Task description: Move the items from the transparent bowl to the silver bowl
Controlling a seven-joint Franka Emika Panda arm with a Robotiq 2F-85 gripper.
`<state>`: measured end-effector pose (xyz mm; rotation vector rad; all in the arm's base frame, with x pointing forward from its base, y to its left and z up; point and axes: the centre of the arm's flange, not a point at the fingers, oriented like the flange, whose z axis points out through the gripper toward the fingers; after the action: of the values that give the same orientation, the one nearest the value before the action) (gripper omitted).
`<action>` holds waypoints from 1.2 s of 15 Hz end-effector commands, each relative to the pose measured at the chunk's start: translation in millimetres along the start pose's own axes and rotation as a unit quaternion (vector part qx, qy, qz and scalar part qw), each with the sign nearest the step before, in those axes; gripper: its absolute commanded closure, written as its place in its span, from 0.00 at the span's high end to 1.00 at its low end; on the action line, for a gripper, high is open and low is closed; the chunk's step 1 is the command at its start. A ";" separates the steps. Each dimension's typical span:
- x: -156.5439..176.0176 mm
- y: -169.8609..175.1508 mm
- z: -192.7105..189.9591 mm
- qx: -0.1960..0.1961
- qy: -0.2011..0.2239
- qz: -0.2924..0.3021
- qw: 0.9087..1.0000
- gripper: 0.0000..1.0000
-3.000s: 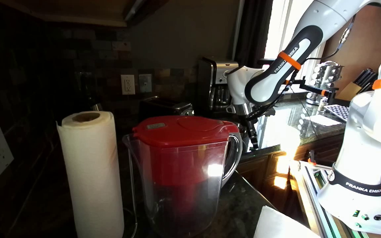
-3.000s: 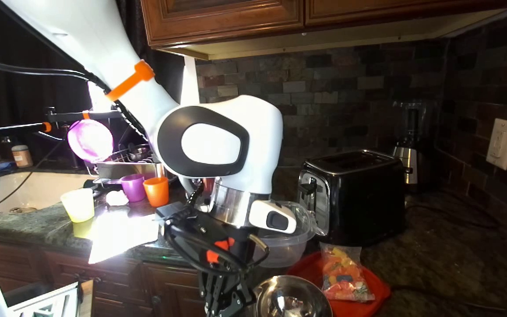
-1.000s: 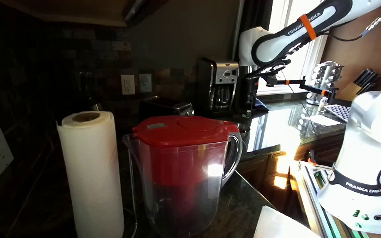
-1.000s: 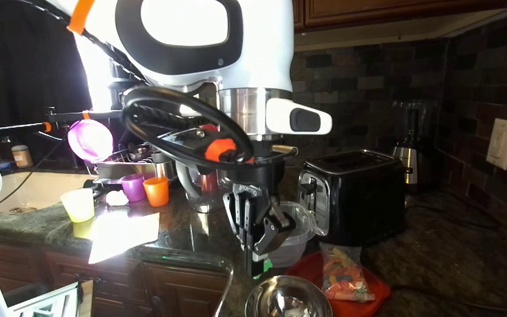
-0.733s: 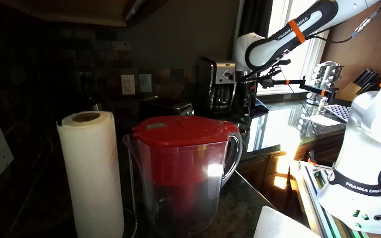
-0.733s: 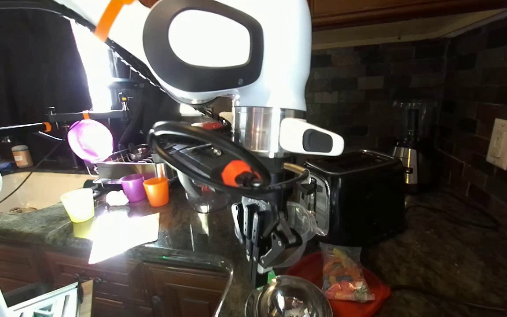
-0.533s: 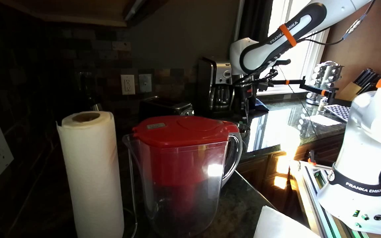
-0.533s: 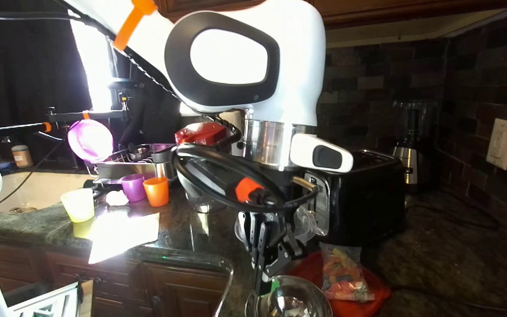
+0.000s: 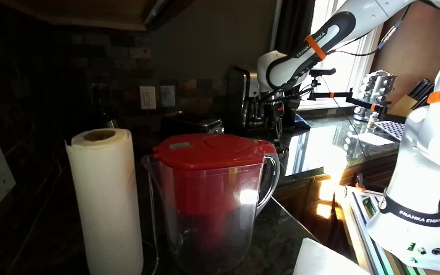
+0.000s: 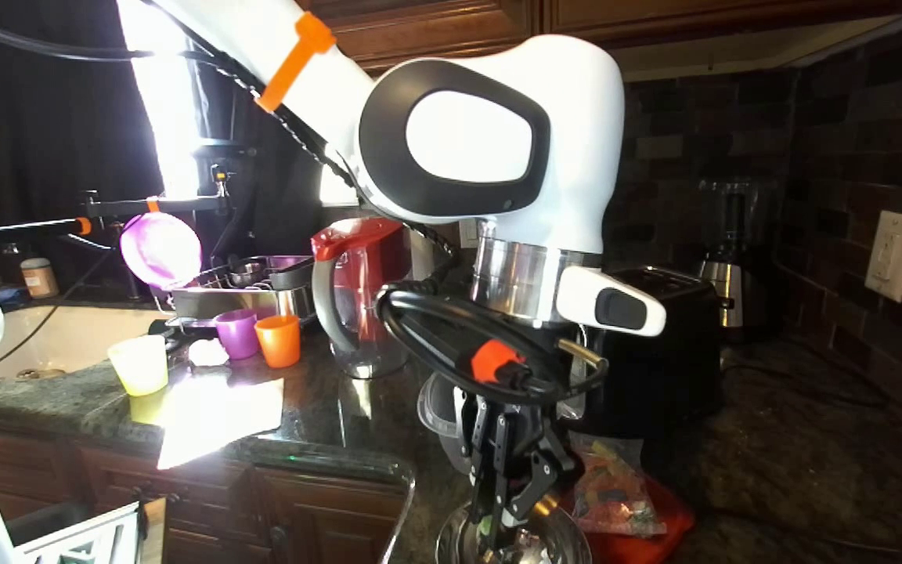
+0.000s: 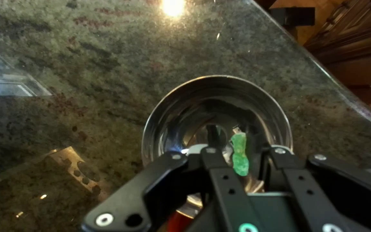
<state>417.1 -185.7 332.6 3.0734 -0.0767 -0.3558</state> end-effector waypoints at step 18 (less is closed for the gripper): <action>5.4 5.7 8.2 -0.023 -0.028 0.004 0.999 0.66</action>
<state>423.7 -190.8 326.3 3.0362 -0.0669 -0.3855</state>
